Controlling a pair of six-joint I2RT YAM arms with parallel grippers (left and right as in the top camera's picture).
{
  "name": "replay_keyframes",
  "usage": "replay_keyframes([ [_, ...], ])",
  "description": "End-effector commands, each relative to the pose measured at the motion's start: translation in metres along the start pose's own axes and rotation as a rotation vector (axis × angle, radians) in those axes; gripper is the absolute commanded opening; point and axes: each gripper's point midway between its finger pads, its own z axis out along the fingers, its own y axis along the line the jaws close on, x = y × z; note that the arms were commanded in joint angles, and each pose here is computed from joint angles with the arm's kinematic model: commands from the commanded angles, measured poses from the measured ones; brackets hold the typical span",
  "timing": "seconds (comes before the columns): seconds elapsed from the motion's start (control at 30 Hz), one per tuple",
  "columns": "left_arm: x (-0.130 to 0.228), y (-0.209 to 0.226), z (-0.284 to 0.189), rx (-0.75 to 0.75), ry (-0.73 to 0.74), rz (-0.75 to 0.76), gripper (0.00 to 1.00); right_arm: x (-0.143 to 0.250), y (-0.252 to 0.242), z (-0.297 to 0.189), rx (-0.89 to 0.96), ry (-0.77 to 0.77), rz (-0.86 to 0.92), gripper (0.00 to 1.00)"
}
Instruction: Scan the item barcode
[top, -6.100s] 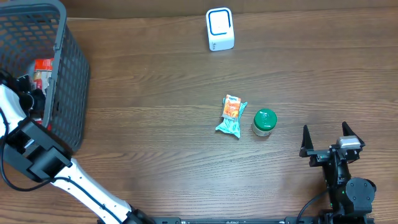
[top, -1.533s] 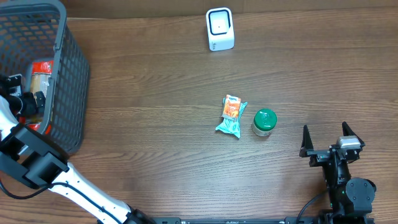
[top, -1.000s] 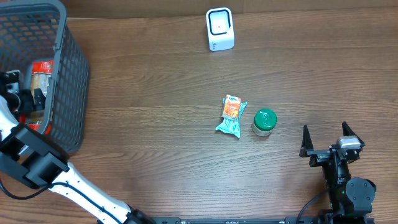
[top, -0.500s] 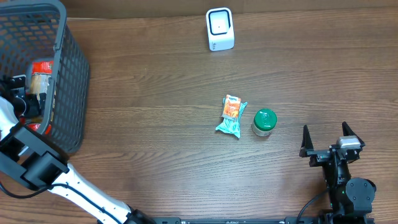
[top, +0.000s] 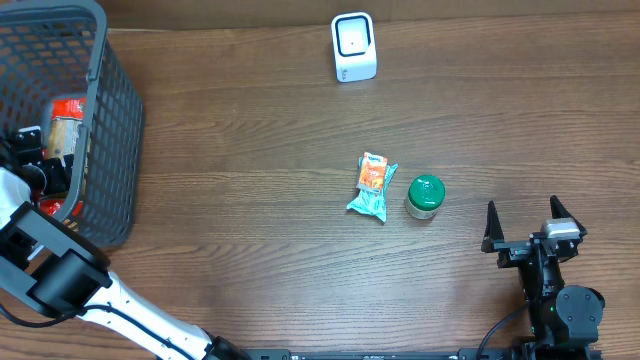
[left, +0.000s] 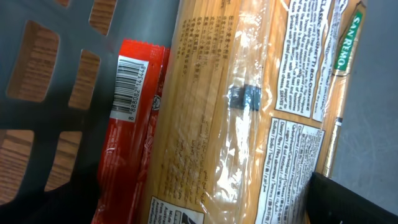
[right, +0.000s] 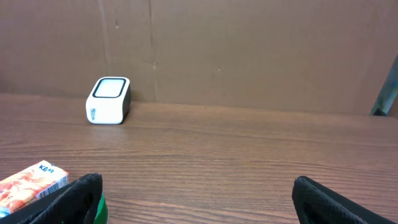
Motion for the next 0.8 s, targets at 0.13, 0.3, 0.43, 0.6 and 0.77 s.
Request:
replay_keyframes([
  [0.13,0.104,-0.051,0.058,0.168,0.255,-0.026,0.99,0.002,-0.001,0.0,0.002,-0.001,-0.004,1.0],
  [0.3,0.106,-0.058,0.056,0.2,0.261,-0.05,0.99,0.002,-0.001,0.0,0.002,-0.001,-0.004,1.0],
  [0.43,0.1,-0.075,0.053,0.283,0.23,-0.098,0.97,0.002,-0.001,0.0,0.002,-0.001,-0.004,1.0],
  [0.6,0.098,-0.072,0.053,0.243,0.258,-0.113,0.98,0.002,-0.001,0.0,0.002,-0.001,-0.004,1.0],
  [0.77,0.067,-0.062,0.041,0.243,0.211,-0.154,1.0,0.002,-0.001,0.0,0.002,-0.001,-0.004,1.0],
])
